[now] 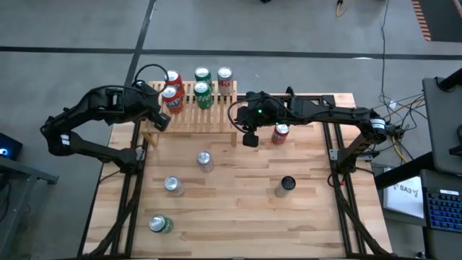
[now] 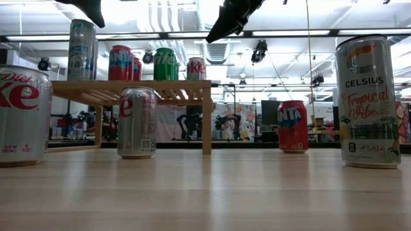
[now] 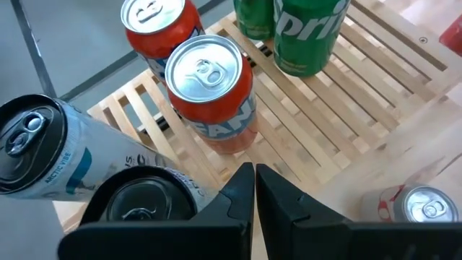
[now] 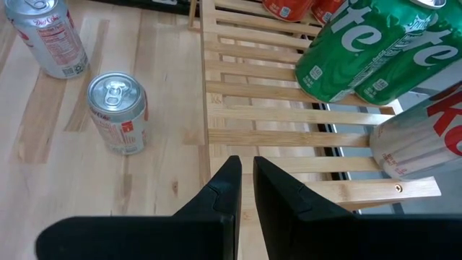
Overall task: Place canned beverage on shelf
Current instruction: Put the top white/blue soda can on the shelf aligned with the other white/blue soda can
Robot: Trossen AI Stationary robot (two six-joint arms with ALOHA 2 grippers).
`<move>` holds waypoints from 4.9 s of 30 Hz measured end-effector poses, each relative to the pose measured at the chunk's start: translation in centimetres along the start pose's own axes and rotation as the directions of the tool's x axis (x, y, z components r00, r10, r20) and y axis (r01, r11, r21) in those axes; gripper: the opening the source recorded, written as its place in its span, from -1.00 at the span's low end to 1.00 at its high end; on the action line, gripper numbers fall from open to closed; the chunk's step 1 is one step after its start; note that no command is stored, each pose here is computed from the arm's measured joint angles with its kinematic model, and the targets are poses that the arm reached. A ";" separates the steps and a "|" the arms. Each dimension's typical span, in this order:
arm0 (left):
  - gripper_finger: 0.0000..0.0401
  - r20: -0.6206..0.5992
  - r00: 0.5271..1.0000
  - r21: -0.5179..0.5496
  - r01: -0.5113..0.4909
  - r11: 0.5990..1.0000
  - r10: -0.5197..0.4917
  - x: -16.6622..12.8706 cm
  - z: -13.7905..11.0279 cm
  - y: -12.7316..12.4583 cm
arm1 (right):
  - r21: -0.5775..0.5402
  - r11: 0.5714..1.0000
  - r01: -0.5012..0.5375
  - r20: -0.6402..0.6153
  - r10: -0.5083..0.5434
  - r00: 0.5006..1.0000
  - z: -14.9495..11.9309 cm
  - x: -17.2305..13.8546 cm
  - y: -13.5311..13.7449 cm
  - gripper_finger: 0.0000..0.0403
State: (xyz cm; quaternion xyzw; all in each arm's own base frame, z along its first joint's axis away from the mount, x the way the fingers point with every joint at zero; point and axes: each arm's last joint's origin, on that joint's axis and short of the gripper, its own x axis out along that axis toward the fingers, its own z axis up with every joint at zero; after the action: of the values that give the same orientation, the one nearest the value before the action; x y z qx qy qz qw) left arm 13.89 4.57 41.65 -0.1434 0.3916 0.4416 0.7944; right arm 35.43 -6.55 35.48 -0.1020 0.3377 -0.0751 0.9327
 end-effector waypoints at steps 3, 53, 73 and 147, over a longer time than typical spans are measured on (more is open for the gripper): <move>-1.00 -0.004 1.000 0.000 -0.004 1.000 0.004 0.1 0.1 -0.1 | 0.000 1.000 0.000 0.000 0.000 1.000 0.0 0.0 0.0 -0.87; -1.00 -0.028 0.998 0.079 -0.050 0.996 0.052 0.0 -0.7 -0.4 | 0.053 0.998 0.015 0.072 -0.018 0.997 0.6 0.8 -0.1 -0.87; -1.00 0.351 0.913 0.266 0.115 0.957 -0.207 -5.4 -4.4 -3.5 | 0.085 0.994 0.070 0.362 -0.096 0.927 2.8 6.0 -0.3 -0.87; -1.00 0.630 0.775 -0.058 -0.019 0.998 0.051 4.6 -14.5 -4.6 | 0.052 0.997 0.054 0.522 -0.073 0.850 3.3 11.2 0.2 -0.87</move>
State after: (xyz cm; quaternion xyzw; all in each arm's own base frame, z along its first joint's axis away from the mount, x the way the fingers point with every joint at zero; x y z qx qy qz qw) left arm 11.80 -3.65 28.17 0.0008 0.0950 0.4879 0.8677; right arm 46.07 -8.25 31.06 -0.1128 0.0665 -0.0813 0.9880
